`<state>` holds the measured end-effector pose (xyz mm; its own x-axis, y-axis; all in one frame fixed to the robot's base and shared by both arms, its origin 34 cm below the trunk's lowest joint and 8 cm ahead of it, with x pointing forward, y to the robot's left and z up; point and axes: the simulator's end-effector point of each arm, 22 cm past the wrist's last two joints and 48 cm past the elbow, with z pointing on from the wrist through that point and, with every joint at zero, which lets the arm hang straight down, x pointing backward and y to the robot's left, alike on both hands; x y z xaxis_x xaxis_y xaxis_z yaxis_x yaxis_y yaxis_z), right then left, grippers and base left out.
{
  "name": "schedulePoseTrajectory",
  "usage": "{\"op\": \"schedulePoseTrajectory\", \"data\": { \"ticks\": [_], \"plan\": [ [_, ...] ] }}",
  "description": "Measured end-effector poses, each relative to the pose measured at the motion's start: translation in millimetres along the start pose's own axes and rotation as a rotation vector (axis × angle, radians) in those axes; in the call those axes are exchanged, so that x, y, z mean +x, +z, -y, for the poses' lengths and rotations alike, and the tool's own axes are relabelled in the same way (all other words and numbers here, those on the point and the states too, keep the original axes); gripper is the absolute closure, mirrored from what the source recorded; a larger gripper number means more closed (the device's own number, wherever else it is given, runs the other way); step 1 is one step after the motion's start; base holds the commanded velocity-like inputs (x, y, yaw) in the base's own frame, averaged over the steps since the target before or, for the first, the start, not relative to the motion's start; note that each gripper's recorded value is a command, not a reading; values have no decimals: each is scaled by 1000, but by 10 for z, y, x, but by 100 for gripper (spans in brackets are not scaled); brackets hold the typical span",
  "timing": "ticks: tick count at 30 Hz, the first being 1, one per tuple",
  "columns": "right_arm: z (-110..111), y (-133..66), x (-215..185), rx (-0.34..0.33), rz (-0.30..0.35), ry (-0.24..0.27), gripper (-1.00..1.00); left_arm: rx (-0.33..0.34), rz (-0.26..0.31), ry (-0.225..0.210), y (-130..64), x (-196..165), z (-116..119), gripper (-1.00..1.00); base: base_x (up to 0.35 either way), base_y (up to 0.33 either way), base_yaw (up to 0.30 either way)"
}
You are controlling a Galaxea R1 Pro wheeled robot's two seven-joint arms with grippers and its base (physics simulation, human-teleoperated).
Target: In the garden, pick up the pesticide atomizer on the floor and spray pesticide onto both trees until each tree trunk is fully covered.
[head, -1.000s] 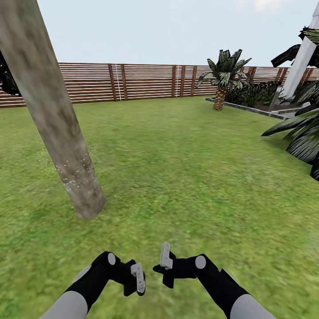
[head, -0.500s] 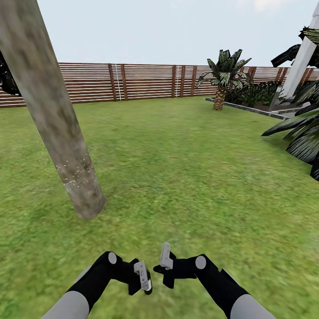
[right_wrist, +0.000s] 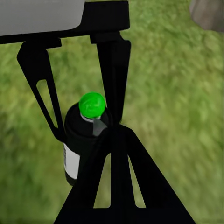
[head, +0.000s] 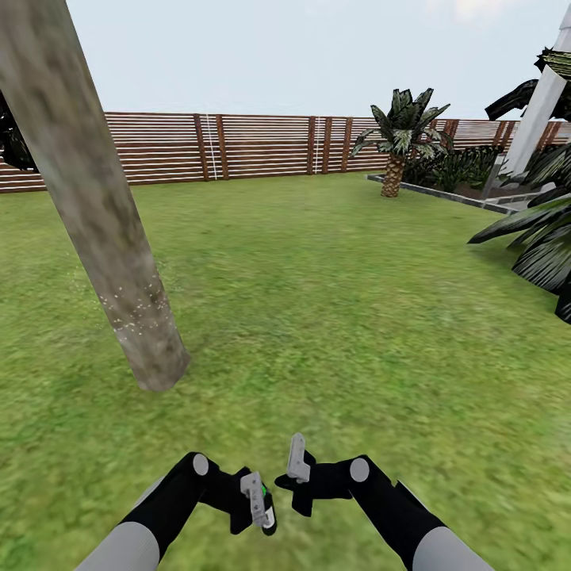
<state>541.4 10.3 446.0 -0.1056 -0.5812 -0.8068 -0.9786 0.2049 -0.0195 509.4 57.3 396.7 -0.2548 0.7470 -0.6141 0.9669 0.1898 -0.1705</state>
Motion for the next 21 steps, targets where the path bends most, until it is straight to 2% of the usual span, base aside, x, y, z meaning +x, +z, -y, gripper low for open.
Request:
{"op": "schedulePoseTrajectory", "data": {
  "ticks": [21],
  "plan": [
    [7,-7,2,1,1,-3,100,-1,56,-13,10,-159,2,100,0,0,0]
  ]
}}
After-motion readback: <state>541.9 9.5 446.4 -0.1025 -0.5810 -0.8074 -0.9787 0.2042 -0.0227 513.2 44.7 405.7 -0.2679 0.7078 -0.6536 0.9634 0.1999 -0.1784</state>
